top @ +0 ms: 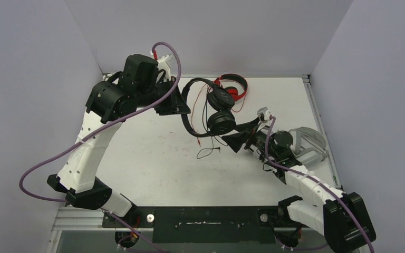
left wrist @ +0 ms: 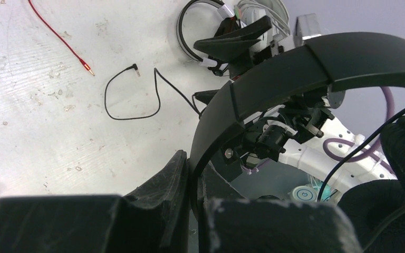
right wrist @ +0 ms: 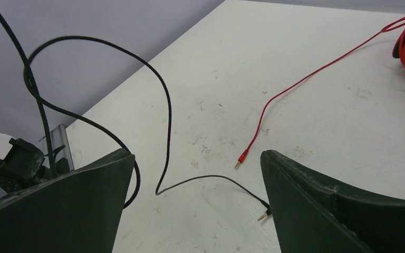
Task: Wrap the headphones
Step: Wrap the headphones cable around the headphones.
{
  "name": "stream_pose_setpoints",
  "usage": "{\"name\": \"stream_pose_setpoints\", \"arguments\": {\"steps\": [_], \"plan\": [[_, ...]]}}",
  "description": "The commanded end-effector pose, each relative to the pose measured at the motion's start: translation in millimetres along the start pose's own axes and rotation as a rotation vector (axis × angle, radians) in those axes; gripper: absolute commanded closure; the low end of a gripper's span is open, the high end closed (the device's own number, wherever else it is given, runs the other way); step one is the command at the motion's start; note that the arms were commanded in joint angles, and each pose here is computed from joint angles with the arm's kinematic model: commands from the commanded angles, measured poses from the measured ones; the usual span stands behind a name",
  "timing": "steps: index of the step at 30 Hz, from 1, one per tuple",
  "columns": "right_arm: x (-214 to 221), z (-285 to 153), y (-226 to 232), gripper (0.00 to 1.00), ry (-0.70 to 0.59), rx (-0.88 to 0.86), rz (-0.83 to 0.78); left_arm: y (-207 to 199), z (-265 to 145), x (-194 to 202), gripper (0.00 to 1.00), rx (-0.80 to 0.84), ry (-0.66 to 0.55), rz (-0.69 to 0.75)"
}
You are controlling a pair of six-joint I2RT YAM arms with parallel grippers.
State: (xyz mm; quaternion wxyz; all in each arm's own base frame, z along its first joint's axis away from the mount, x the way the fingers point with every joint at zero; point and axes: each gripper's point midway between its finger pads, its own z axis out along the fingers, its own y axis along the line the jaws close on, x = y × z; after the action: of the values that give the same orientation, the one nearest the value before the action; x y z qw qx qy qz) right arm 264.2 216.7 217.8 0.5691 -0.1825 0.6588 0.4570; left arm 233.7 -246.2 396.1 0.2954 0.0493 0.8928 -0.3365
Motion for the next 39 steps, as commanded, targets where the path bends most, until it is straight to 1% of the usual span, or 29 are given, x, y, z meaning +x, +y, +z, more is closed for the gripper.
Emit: {"name": "stream_pose_setpoints", "arguments": {"steps": [1, 11, 17, 22, 24, 25, 26, 27, 29, 32, 34, 35, 39], "plan": [[-14.1, 21.0, 13.0, 0.06, -0.026, -0.092, -0.058, -21.5, -13.4, -15.7, 1.00, 0.089, -0.060, 0.011], [-4.4, 49.2, 31.8, 0.07, -0.012, -0.192, -0.057, -22.5, -11.7, -15.5, 1.00, 0.097, -0.054, 0.009], [-9.5, 56.8, 30.1, 0.08, -0.022, -0.188, -0.060, -22.2, -9.8, -15.9, 1.00, 0.096, -0.050, 0.009], [-17.3, 65.5, 31.1, 0.24, -0.039, -0.209, -0.061, -23.6, -8.4, -16.6, 1.00, 0.104, -0.050, 0.009], [-25.4, 70.2, 37.5, 0.35, -0.061, -0.253, -0.064, -24.4, -8.2, -16.6, 1.00, 0.107, -0.049, 0.007], [-27.7, 72.0, 41.2, 0.44, -0.066, -0.276, -0.060, -23.8, -8.1, -16.8, 1.00, 0.104, -0.051, 0.006], [-26.7, 73.9, 42.9, 0.49, -0.063, -0.294, -0.048, -23.5, -8.2, -17.3, 1.00, 0.103, -0.053, 0.007], [-26.7, 75.0, 45.9, 0.51, -0.066, -0.311, -0.042, -22.9, -7.7, -16.8, 1.00, 0.100, -0.051, 0.007], [-23.0, 76.5, 50.3, 0.52, -0.064, -0.334, -0.028, -21.9, -6.7, -16.6, 1.00, 0.097, -0.047, 0.005], [-11.7, 81.1, 54.7, 0.49, -0.045, -0.354, -0.013, -22.1, -5.8, -16.5, 1.00, 0.099, -0.046, 0.002], [-4.8, 85.1, 55.9, 0.49, -0.032, -0.361, -0.007, -24.1, -6.8, -17.4, 1.00, 0.107, -0.049, 0.003], [-2.1, 86.5, 55.1, 0.53, -0.029, -0.360, 0.000, -24.6, -6.9, -17.7, 1.00, 0.109, -0.049, 0.003], [0.9, 84.6, 57.2, 0.87, -0.041, -0.378, 0.036, -23.7, -6.7, -19.3, 1.00, 0.103, -0.051, 0.003]]}}
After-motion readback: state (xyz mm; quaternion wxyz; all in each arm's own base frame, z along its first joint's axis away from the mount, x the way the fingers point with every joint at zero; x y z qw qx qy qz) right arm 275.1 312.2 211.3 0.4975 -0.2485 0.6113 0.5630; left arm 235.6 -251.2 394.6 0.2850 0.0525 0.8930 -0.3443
